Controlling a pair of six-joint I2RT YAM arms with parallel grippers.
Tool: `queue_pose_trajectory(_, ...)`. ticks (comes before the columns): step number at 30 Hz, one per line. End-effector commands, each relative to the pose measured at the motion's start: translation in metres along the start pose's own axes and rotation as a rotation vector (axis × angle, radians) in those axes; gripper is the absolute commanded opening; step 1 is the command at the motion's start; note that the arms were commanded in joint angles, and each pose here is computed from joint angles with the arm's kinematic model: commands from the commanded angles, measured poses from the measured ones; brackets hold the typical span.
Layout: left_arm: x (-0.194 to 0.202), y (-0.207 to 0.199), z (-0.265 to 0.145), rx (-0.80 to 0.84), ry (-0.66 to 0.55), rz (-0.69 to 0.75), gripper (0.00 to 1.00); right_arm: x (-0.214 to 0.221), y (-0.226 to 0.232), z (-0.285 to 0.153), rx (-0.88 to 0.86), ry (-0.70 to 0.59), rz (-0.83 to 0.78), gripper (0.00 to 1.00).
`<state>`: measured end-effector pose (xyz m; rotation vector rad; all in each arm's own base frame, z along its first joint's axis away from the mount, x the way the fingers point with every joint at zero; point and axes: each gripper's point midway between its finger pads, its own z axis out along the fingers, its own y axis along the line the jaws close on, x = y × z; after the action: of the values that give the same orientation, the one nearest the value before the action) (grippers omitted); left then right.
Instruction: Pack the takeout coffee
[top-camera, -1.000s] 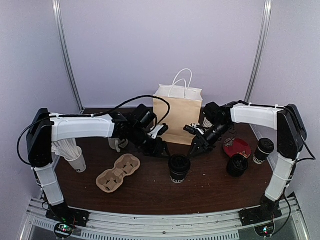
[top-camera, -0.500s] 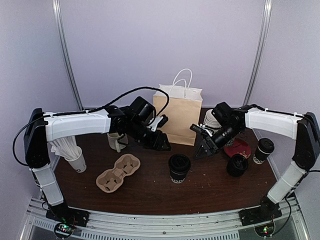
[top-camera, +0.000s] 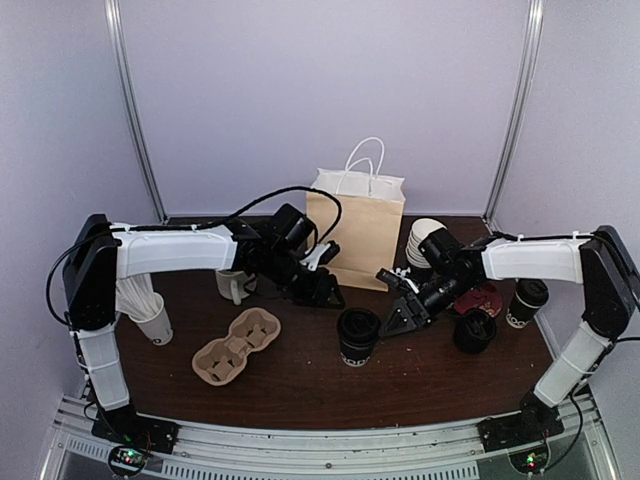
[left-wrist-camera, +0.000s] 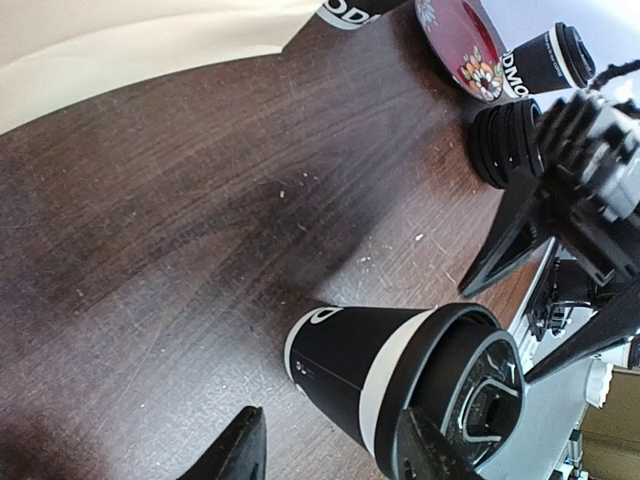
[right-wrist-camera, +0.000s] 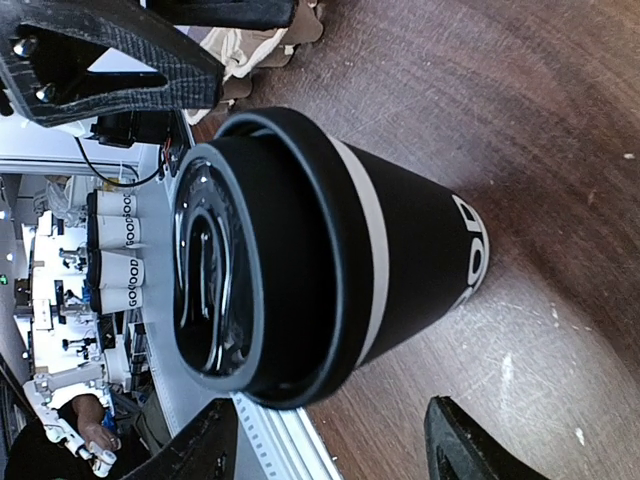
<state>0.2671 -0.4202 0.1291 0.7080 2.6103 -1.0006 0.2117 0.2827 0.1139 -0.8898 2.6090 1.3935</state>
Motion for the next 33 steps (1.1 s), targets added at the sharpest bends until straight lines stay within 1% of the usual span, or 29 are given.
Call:
queue_pose_trajectory(1,-0.012,-0.008,0.004,0.049,-0.024,0.008,0.47,-0.013,0.015,0.008,-0.048,0.006,-0.049,0.68)
queue_pose_trajectory(6,-0.009,-0.006,0.010,0.055,-0.009,-0.001,0.47,-0.014,0.017,0.015,-0.047,0.030,-0.054,0.67)
queue_pose_trajectory(12,0.003,0.003,0.019,0.049,0.030,-0.017,0.47,-0.013,0.006,0.016,0.007,0.046,-0.047,0.67)
queue_pose_trajectory(15,0.009,0.006,0.021,0.045,0.044,-0.026,0.46,-0.013,-0.004,0.016,0.063,0.057,-0.044,0.67)
queue_pose_trajectory(22,0.024,0.011,0.018,0.039,0.066,-0.049,0.44,-0.011,-0.039,0.007,0.281,0.099,-0.058,0.66)
queue_pose_trajectory(33,0.037,0.012,0.007,0.029,0.074,-0.073,0.41,-0.016,-0.058,-0.002,0.383,0.117,-0.044,0.66)
